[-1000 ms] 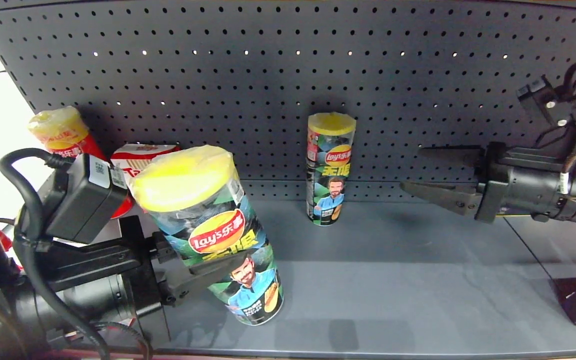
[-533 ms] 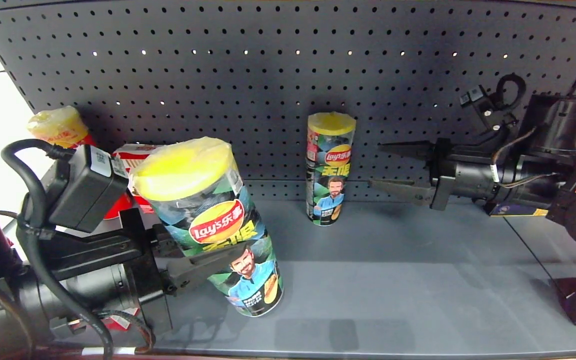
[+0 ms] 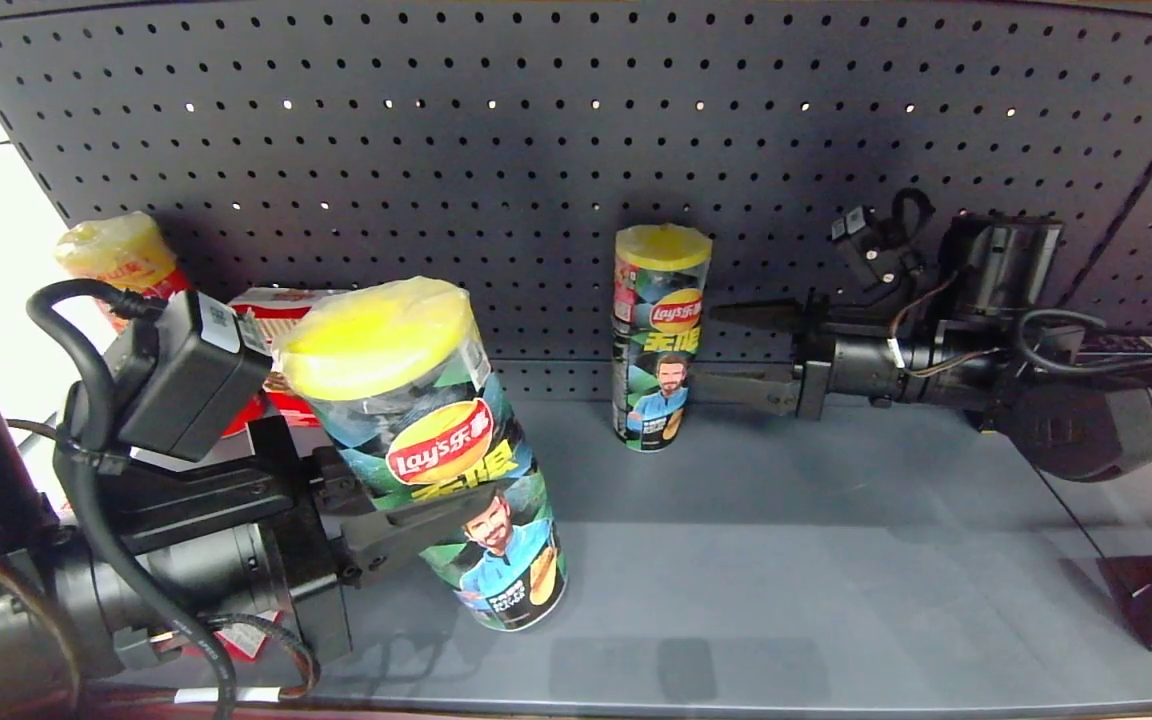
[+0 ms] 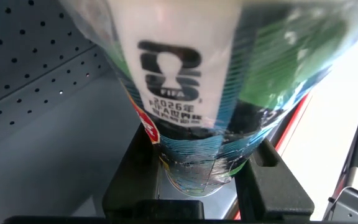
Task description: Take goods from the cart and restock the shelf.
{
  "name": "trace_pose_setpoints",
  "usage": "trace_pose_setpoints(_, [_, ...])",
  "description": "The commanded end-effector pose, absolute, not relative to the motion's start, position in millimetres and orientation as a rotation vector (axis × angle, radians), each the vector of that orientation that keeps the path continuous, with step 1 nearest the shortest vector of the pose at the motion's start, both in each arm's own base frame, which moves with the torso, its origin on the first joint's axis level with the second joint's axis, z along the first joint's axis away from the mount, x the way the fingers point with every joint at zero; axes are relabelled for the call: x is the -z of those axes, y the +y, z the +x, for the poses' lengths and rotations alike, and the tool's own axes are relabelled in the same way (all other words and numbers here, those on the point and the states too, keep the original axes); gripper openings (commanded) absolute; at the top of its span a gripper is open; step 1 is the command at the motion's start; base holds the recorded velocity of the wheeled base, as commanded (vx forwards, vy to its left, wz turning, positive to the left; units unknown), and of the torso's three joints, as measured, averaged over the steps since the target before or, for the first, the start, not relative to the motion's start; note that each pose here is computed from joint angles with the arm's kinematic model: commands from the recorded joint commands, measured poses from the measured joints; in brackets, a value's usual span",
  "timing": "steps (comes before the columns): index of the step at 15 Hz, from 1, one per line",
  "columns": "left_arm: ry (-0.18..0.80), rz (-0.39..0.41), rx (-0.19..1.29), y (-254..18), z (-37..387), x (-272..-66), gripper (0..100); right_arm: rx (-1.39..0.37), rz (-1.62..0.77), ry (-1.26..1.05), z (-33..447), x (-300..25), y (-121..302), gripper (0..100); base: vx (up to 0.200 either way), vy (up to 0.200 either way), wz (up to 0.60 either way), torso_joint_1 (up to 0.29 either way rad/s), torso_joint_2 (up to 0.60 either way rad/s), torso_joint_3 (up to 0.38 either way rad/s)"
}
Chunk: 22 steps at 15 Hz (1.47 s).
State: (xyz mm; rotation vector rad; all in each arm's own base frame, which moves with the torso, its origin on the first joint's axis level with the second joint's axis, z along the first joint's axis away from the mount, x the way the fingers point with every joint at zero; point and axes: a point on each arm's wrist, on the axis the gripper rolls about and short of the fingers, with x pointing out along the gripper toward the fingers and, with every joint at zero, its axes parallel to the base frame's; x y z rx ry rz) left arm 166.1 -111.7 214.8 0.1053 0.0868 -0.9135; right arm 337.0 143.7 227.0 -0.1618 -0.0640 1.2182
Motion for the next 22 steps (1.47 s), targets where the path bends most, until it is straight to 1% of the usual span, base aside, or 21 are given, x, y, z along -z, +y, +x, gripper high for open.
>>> trace_pose_setpoints(1, [0.092,0.106,0.913,-112.5,167.6,-213.7,0,-1.229,-0.161,-0.038,344.8,-214.5,150.0,100,0.0,0.0,0.0,0.0,0.0,0.0])
trace_pose_setpoints(4, [0.101,0.106,0.901,-110.1,168.5,-211.5,0,-1.234,-0.164,-0.023,354.5,-204.0,155.0,100,0.0,0.0,0.0,0.0,0.0,0.0])
trace_pose_setpoints(11, [0.104,0.104,0.884,-107.4,170.1,-211.1,0,-1.285,-0.167,-0.037,375.3,-191.5,187.8,100,0.0,0.0,0.0,0.0,0.0,0.0])
trace_pose_setpoints(17, [0.115,0.105,0.883,-106.7,169.5,-208.1,0,-1.296,-0.169,-0.056,379.7,-190.9,203.3,100,0.0,0.0,0.0,0.0,0.0,0.0])
trace_pose_setpoints(18, [0.113,0.105,0.883,-106.8,169.6,-208.5,0,-1.285,-0.168,-0.054,378.6,-191.6,203.2,0,0.0,0.0,0.0,0.0,0.0,0.0])
trace_pose_setpoints(22, [0.111,0.106,0.883,-106.9,169.7,-209.0,0,-1.279,-0.168,-0.04,372.4,-190.0,207.1,0,0.0,0.0,0.0,0.0,0.0,0.0])
